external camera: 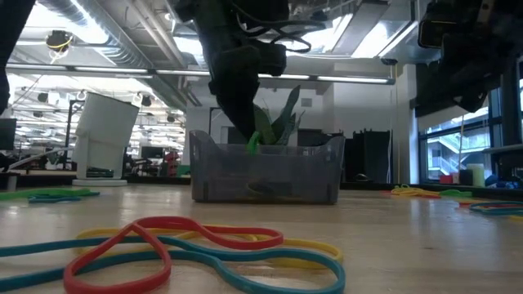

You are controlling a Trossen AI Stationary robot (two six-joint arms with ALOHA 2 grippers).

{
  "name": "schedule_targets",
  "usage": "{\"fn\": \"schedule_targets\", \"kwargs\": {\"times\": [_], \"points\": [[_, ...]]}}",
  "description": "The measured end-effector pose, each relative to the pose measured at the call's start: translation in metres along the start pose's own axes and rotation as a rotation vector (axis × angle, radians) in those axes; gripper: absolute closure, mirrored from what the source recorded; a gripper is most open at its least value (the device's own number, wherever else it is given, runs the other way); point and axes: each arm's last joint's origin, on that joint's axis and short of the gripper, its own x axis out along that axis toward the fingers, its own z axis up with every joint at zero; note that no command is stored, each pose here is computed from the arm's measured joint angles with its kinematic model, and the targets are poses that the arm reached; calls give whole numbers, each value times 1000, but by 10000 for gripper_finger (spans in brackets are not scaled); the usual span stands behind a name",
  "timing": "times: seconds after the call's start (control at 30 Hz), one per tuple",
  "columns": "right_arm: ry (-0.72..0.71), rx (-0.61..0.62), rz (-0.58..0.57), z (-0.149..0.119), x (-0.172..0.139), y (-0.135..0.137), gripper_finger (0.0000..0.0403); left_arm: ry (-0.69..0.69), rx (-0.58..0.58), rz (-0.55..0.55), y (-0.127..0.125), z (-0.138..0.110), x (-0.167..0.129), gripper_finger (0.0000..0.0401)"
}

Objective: Pick and place rubber bands into bin
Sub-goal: Put the green rubber band into the black bin, then put the yellow rubber band into the black bin

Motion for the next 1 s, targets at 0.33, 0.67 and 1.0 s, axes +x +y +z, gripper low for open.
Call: {"fn": "schedule_targets", "kwargs": {"times": [0.33, 0.67, 1.0], "points": [[0, -3, -1, 0, 0, 0, 395, 6, -76, 1, 0, -1, 0, 399], [0, -3, -1, 0, 0, 0, 395, 52, -74, 2, 0, -5, 0, 357], [1, -4, 0, 0, 0, 0, 395, 50, -92, 14, 4, -4, -3, 311]]}}
